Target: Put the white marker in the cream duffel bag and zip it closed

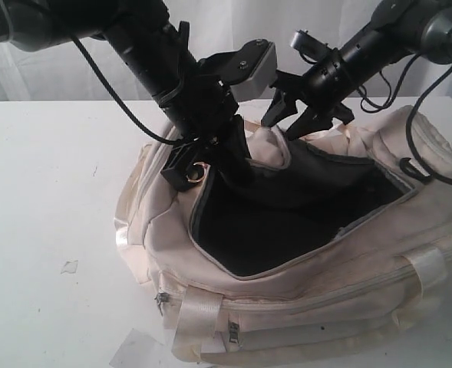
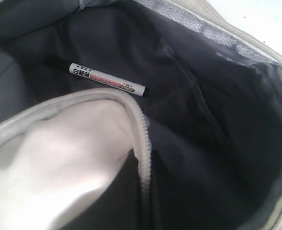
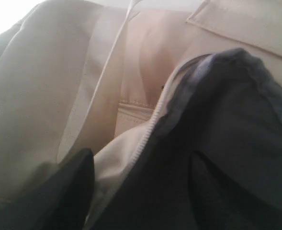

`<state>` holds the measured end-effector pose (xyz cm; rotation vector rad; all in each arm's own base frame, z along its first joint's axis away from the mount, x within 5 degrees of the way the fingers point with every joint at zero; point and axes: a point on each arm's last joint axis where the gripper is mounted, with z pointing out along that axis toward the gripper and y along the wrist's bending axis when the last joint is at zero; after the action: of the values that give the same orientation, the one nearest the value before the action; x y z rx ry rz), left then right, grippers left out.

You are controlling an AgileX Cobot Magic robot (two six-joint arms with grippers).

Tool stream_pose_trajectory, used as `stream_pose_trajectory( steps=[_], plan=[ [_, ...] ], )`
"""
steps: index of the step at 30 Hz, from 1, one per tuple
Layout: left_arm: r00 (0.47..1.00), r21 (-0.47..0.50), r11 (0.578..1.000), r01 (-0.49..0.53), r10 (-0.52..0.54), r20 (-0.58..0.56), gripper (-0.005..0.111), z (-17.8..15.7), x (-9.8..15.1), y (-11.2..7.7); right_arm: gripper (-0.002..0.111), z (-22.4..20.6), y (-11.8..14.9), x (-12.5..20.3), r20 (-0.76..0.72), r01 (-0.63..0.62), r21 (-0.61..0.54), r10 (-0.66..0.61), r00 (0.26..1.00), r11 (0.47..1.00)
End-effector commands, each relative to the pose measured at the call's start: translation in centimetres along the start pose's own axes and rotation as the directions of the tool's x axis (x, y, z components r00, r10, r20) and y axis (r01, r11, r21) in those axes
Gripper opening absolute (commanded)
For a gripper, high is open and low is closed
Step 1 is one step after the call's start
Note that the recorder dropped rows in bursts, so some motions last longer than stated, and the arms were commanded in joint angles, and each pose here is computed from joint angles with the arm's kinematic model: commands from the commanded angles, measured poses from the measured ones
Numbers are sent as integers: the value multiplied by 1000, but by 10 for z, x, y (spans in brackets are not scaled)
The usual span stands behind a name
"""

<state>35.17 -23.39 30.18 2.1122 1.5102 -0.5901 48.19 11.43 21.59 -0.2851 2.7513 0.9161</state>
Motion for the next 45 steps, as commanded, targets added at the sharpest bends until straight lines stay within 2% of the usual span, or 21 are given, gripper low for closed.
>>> stream_pose_trajectory(
  steps=[1, 3, 7, 9, 12, 15, 19, 24, 27, 30, 33, 37, 45],
  plan=[
    [1000, 74, 997, -9, 8, 14, 0, -8, -5, -10, 48, 3, 13, 2, -1, 25, -46, -26, 1000, 999],
    [1000, 74, 997, -9, 8, 14, 0, -8, -5, -10, 37, 4, 14, 1, 4, 21, -71, -21, 1000, 997],
    [1000, 74, 997, -9, 8, 14, 0, -8, -5, -10, 6, 0, 16, 0, 21, 34, -94, -32, 999, 995],
    [1000, 73, 997, -10, 10, 8, 0, -8, -5, -10, 0, -8, 14, -1, 32, 42, -70, -40, 999, 997],
    [1000, 73, 997, -13, 13, -8, 0, -8, -3, -10, 0, -32, 13, -1, 57, 79, 13, -80, 995, 997],
    [1000, 72, 997, -15, 17, -22, 0, -8, -2, -10, 0, -66, 13, 1, 80, 123, 157, -136, 987, 980],
    [1000, 69, 998, -14, 16, -22, 0, -9, -2, -10, 0, -106, 25, 5, 134, 99, 271, -139, 981, 957],
    [1000, 13, 1000, 9, -8, -21, 0, -9, -2, -5, 0, -132, 53, 19, 169, 130, 273, -181, 969, 953],
    [999, -7, 999, 51, -51, -11, 0, -10, -3, -3, 0, -137, 54, 34, 142, 118, 298, -167, 976, 947],
    [998, -15, 998, 58, -58, 1, 0, -13, -4, -3, 0, -131, 44, 53, 90, 54, 334, -89, 992, 941],
    [991, -46, 994, 98, -93, 96, 0, -22, -6, 0, 0, -128, 45, 72, 58, 29, 308, -49, 997, 951],
    [951, -70, 981, 183, -158, 266, 0, -38, -6, 7, 0, -133, 55, 90, 57, 7, 257, -22, 998, 966],
    [944, -111, 963, 246, -212, 254, 0, -48, 9, 13, 0, -149, 69, 124, 64, 6, 253, -23, 998, 968]
  ],
)
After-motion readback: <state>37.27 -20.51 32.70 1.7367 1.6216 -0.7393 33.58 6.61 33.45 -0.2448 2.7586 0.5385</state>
